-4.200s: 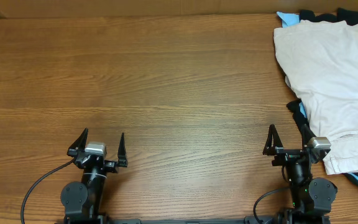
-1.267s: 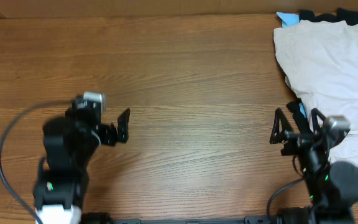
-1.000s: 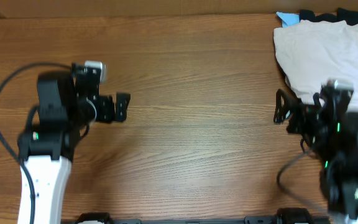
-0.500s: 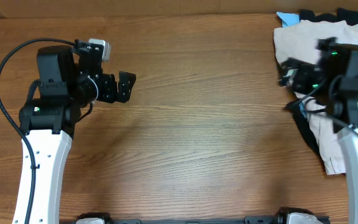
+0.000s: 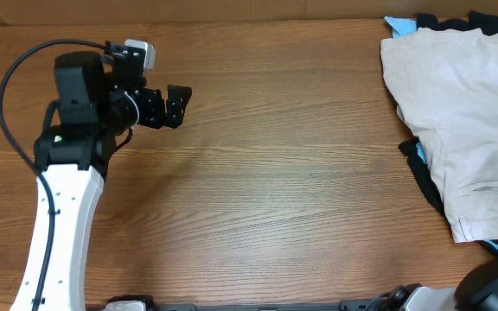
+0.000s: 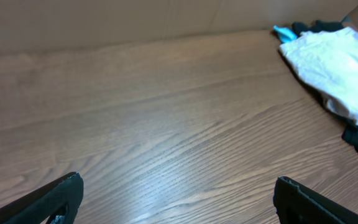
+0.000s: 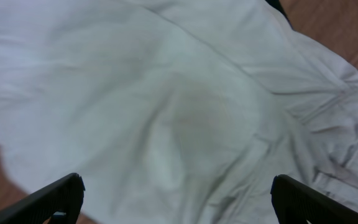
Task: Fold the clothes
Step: 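Reach the right gripper into the clothes pile and grasp the beige shorts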
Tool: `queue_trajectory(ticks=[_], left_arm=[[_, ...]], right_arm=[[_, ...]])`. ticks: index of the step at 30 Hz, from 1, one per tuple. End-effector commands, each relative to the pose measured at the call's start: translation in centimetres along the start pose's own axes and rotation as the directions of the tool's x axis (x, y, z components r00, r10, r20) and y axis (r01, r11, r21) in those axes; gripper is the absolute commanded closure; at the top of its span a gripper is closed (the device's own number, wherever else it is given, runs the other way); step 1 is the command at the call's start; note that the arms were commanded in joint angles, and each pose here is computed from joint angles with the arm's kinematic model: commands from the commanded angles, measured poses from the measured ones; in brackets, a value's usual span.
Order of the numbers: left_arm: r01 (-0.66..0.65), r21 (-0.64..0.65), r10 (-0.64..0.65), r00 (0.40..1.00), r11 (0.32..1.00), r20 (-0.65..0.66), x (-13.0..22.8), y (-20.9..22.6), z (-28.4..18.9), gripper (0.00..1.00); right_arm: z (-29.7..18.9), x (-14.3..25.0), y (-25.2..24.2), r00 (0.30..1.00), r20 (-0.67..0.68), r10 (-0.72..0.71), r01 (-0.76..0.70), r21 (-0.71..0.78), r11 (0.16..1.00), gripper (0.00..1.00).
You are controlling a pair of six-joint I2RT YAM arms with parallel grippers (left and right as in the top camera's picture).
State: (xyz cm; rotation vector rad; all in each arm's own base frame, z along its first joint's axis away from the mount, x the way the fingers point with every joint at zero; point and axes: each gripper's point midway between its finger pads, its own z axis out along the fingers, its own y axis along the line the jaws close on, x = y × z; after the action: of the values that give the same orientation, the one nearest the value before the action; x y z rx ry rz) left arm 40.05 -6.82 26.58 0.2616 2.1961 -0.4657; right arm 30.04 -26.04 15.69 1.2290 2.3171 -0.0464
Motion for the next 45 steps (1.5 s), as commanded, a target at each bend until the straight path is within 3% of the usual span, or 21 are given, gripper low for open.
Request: queue_trajectory(ticks=[1,9,22,25,30,36,43,45], left_arm=[[-0.005,0.029,0.005,1.000,1.000,-0.016,-0.1,-0.2,1.1,0.00],[0.027,0.033,-0.024,0.997,0.999,-0.079,1.5,0.8,3.4,0.00],[0.019,-0.017,-0.020,0.996,1.000,-0.082,1.6,2.1,4.2,0.00],[0.016,-0.018,-0.017,0.997,1.000,-0.076,1.5,2.1,4.2,0.00],[0.013,-0.022,-0.014,0.998,1.000,-0.068,1.3,2.2,4.2,0.00],[0.011,-0.024,-0.013,0.998,1.000,-0.066,1.2,2.2,4.2,0.00],[0.011,-0.025,-0.013,0.998,1.000,-0.066,1.2,2.2,4.2,0.04],[0.010,-0.025,-0.012,0.998,1.000,-0.064,1.2,2.2,4.2,0.07]], right_arm=[[1.7,-0.8,-2.3,1.000,-0.019,-0.005,0.006,0.039,0.999,0.00],[5.3,-0.4,-5.6,0.997,-0.072,0.040,-0.034,0.081,0.996,0.04],[7.9,-1.1,-6.1,0.997,-0.057,0.042,-0.037,0.081,0.996,0.04],[8.2,-1.0,-6.2,0.997,-0.063,0.043,-0.038,0.081,0.996,0.13],[8.2,-0.9,-6.2,0.997,-0.064,0.043,-0.038,0.081,0.996,0.35],[8.4,-0.7,-6.2,0.996,-0.074,0.045,-0.039,0.080,0.996,0.47],[8.7,-0.3,-6.3,0.995,-0.088,0.048,-0.040,0.083,0.996,0.90],[8.7,-0.2,-6.3,0.994,-0.094,0.050,-0.042,0.084,0.996,0.96]])
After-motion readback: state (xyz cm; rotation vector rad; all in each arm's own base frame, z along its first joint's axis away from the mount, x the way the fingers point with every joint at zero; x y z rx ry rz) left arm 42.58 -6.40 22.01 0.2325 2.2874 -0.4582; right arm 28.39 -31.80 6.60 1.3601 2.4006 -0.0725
